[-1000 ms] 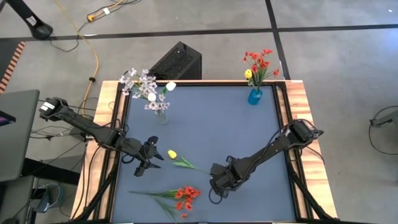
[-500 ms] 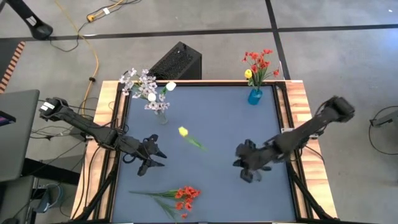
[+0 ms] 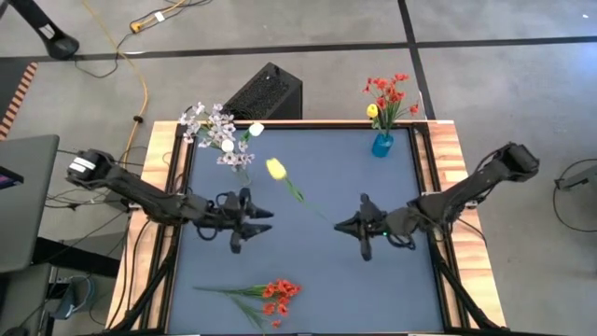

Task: Sort flowers into vase by color
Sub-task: Put the yellow tulip flower into the blue vase

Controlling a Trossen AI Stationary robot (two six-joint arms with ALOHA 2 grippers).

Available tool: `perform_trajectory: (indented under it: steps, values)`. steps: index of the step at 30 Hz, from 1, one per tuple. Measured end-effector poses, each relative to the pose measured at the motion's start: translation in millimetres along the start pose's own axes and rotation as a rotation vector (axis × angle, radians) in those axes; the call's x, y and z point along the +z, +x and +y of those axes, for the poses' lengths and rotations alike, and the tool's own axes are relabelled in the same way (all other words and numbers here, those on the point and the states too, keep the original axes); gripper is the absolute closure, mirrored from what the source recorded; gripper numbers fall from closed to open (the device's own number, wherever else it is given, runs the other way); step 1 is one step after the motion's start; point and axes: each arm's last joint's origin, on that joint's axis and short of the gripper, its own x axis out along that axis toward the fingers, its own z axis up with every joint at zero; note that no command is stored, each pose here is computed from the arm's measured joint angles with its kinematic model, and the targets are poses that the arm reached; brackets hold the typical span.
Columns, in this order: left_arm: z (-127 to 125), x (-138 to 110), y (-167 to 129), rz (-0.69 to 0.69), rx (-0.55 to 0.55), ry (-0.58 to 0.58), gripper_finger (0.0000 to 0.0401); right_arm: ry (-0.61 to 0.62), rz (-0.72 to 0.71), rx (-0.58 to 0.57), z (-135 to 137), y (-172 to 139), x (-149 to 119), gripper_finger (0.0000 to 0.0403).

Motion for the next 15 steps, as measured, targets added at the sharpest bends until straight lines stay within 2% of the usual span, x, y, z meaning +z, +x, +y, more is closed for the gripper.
perform_trajectory:
  steps: [4,9,13,15]
  values:
    - [-0.9,0.5,26.7,-0.001,-0.016,-0.005,0.0232,-0.047,-0.078,0.008,-4.4,18.0,2.5,0.0382]
    - [-7.8,4.8,59.1,0.001,-0.069,0.067,0.0232,-0.037,-0.096,0.079,-10.6,35.8,-0.1,0.0382]
    - [-3.7,11.9,67.6,-0.004,-0.109,0.097,0.0232,-0.035,-0.1,0.092,-11.0,44.2,-5.5,0.0382]
    - [-0.8,13.7,68.5,-0.012,-0.09,0.096,0.0232,-0.043,-0.108,0.097,-10.3,48.0,-8.2,0.0382]
